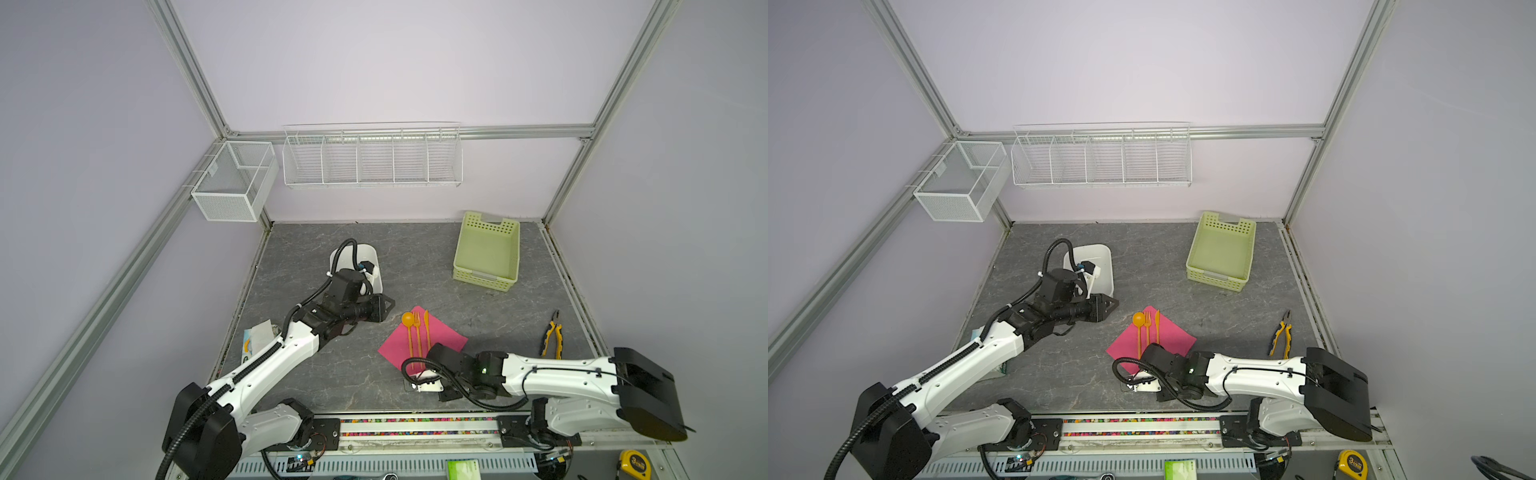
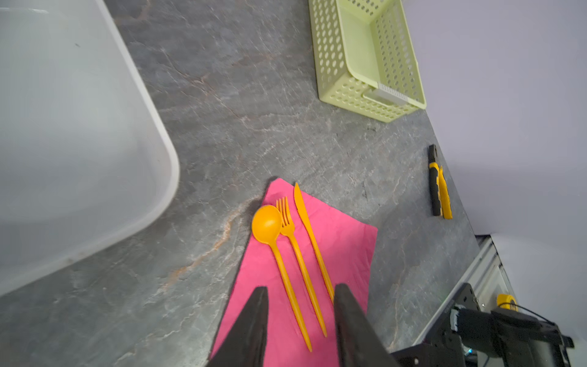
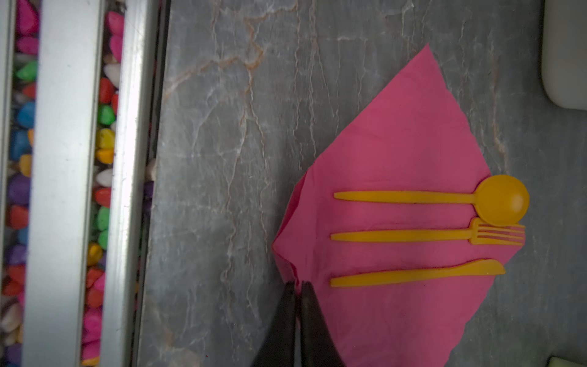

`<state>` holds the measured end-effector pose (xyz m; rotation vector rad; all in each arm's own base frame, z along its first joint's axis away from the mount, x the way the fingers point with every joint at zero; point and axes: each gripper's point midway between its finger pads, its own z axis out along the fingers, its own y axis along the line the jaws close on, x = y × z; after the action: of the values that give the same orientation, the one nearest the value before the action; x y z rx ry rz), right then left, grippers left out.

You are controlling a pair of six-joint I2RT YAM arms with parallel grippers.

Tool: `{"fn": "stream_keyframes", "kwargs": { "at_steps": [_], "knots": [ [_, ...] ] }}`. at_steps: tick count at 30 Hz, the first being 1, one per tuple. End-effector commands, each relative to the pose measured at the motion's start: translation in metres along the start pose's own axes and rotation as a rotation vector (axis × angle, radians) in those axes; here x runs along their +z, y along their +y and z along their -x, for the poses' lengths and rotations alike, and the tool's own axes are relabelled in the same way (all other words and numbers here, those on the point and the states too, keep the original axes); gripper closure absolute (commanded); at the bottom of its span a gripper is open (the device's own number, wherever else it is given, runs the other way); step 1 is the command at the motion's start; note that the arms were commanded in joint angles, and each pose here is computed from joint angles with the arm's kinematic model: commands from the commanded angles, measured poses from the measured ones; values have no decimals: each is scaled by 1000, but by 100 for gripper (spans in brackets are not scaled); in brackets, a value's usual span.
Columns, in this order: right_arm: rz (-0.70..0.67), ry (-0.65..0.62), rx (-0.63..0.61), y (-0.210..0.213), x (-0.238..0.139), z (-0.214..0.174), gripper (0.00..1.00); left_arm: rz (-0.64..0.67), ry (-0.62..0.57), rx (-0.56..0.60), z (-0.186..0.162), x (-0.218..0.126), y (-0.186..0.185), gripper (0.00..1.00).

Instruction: Place the utensils on the paper napkin and roll it up

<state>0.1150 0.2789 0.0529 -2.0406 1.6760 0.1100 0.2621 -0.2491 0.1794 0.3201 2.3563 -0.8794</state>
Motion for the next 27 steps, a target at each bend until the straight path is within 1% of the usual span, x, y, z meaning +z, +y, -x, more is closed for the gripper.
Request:
{"fn": "stream_keyframes", "kwargs": {
  "at_steps": [1,7,13,27],
  "knots": [
    [56,-14,0,3,-2,5,93,-30,11,-46,-8,11,-2,72],
    [29,-30,14,-9,-5,7,93,-42,33,-86,-27,16,4,84],
    [13,-26,42,-20,-4,3,93,-57,71,-96,-42,22,6,91],
    [-13,-65,107,-39,0,5,93,-78,120,-100,-53,35,5,96]
  ]
}}
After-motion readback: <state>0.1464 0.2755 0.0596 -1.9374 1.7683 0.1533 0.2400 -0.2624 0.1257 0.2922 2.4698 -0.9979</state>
